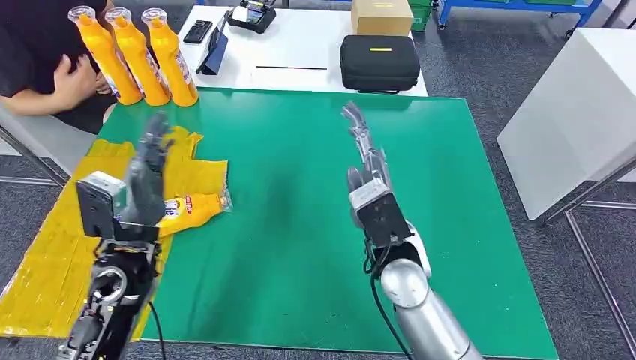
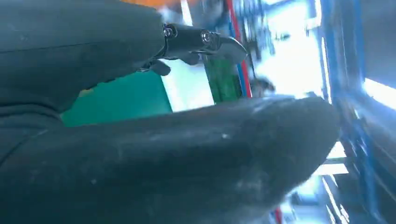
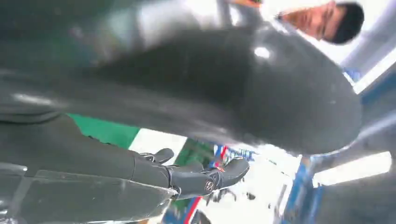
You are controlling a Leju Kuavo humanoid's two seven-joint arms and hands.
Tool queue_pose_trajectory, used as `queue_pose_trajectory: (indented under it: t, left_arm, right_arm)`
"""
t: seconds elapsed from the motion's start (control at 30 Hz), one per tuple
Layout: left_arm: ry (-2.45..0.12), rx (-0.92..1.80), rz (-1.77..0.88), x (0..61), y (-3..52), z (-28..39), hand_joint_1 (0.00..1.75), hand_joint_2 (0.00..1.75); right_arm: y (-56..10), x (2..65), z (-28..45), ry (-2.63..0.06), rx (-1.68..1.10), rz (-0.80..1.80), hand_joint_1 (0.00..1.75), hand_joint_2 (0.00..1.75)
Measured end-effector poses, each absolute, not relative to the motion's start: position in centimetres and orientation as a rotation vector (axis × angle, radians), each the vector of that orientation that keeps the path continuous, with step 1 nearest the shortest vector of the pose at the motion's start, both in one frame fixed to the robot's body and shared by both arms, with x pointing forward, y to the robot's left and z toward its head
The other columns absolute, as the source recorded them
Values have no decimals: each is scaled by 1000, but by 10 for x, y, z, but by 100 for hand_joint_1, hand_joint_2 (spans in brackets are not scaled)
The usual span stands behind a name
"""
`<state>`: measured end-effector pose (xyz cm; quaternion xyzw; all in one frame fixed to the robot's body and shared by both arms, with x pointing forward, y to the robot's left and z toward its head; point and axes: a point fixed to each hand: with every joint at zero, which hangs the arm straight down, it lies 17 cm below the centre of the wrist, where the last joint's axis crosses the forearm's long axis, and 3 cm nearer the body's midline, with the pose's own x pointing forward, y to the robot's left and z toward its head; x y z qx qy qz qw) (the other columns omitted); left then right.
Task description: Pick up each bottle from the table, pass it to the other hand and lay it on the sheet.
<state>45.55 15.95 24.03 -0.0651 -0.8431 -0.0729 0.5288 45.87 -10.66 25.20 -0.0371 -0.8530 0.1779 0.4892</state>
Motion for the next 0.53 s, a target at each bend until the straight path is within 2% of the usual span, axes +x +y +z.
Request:
queue_pose_trajectory:
  t: [0.27, 0.4, 0.53]
  left_arm:
    - [-2016, -211, -176, 450, 142, 243, 0, 0]
    - [-2015, -339, -249, 438, 97, 252, 0, 0]
    - [-2038, -303, -270, 436, 92, 254, 0, 0]
  right_arm:
    - [-106, 454, 252, -2077, -95, 428, 0, 0]
    - [-116, 449, 250, -2059, -127, 399, 0, 0]
    - [-125, 445, 243, -2044, -145, 369, 0, 0]
